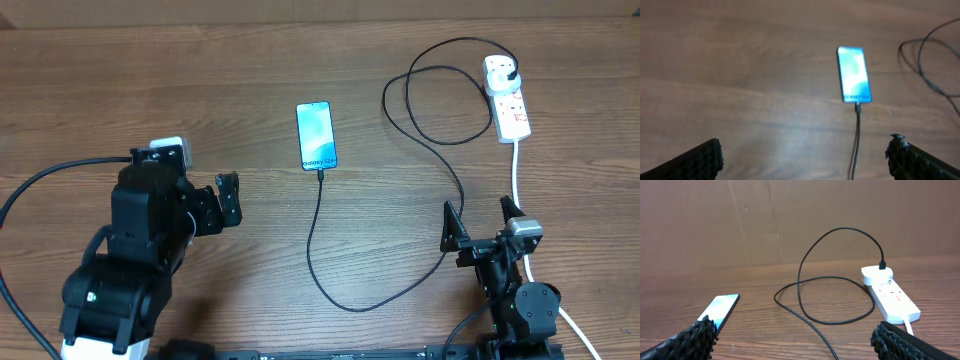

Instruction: Plug charger to phone and switch on socket

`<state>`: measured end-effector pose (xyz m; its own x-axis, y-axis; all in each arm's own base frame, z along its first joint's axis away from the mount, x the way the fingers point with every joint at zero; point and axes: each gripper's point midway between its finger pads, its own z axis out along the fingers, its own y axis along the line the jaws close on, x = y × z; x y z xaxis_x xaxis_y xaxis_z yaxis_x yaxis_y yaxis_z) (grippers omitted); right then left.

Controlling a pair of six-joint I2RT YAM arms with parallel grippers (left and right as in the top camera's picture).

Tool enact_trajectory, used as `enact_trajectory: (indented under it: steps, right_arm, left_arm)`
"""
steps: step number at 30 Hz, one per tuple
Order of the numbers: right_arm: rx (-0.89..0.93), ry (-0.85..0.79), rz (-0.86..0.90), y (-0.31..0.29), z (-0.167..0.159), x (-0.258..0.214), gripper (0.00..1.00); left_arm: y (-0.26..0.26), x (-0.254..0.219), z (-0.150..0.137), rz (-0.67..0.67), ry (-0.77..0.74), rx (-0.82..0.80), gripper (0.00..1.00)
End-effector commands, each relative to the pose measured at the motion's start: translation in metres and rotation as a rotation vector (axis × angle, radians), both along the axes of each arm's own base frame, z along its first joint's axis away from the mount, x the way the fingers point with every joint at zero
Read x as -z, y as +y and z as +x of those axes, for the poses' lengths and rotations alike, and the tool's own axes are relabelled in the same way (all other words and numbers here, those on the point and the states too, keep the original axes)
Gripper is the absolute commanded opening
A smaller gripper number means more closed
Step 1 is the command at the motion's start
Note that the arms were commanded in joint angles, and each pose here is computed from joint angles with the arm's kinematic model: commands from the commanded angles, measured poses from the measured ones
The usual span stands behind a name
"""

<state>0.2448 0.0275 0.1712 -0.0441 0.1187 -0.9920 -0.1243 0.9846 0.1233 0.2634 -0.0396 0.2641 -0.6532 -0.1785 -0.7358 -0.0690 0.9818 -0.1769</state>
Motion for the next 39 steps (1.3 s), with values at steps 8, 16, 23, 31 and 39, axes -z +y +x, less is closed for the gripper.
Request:
enact_trajectory:
  steps: [8,16,23,31,39]
  right_arm:
    - [0.006,-0.006,-0.004,-0.001,0.0,0.001,1.0]
    - [0.006,-0.005,-0.004,-0.001,0.0,0.002,1.0]
    - [0.006,-0.005,-0.004,-0.001,0.0,0.002,1.0]
    - [0.006,-0.005,-0.004,-0.001,0.0,0.002,1.0]
    - [0.006,-0.005,-0.004,-0.001,0.0,0.002,1.0]
  left_arm:
    - [-0.007,0.014,-0.007,0.064,-0.225,0.136,1.0]
    - [-0.002,0.051,-0.017,0.062,-0.308,0.117,1.0]
    - [-0.002,0.056,-0.015,0.058,-0.473,0.115,1.0]
    - [0.006,0.061,-0.018,0.048,-0.594,0.078,1.0]
    - [0.01,0.061,-0.021,0.041,-0.682,0.058,1.0]
